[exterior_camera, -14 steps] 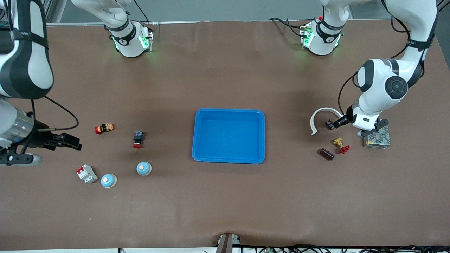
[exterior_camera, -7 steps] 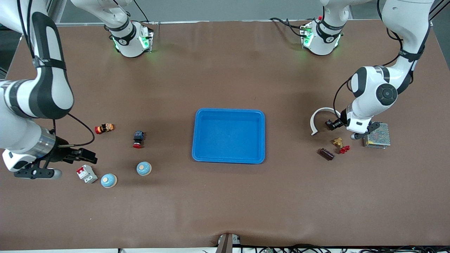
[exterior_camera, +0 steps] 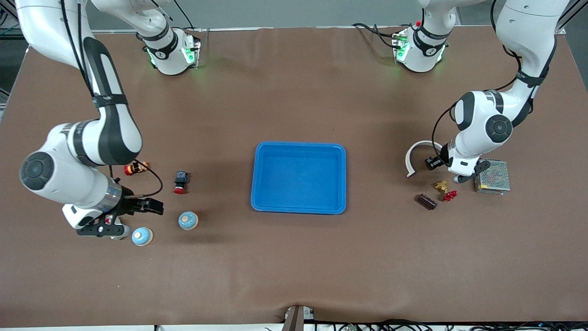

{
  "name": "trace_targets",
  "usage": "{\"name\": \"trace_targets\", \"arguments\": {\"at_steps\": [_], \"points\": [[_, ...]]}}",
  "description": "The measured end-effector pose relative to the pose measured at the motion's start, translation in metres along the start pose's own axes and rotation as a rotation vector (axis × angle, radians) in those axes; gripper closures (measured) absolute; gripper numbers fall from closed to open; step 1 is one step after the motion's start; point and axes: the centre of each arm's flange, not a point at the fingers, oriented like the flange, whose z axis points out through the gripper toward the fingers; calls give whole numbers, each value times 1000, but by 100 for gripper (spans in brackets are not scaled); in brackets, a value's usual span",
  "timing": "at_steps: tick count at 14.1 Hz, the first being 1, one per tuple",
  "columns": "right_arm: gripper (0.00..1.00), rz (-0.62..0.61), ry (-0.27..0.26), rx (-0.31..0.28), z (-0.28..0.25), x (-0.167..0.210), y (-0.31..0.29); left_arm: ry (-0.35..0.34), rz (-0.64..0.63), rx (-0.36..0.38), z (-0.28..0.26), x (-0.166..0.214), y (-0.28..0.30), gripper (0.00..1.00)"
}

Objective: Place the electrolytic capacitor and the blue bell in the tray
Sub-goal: 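Grasp the brown capacitor with the left gripper while the right gripper lowers, then drop the capacitor in the tray while the right gripper grasps the button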

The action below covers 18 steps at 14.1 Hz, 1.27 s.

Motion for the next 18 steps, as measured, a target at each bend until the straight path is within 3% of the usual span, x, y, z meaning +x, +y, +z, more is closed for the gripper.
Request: {"name": "trace_targets", "arguments": {"at_steps": [1, 2, 7, 11, 18], "points": [[0, -5, -3, -2, 9, 0, -4, -2, 0, 1, 1, 0, 0, 57], [0, -10, -3, -4, 17, 1, -7, -3, 0, 1, 2, 0, 0, 67], [0, -27, -13, -11, 46, -2, -19, 8, -16, -8, -3, 1, 7, 67], [0, -38, -3, -18, 76, -16, -25, 38, -60, -40, -29, -10, 43, 67], [0, -63, 14, -23, 101, -31, -43, -4, -120, -17, -102, -23, 120, 67]]}}
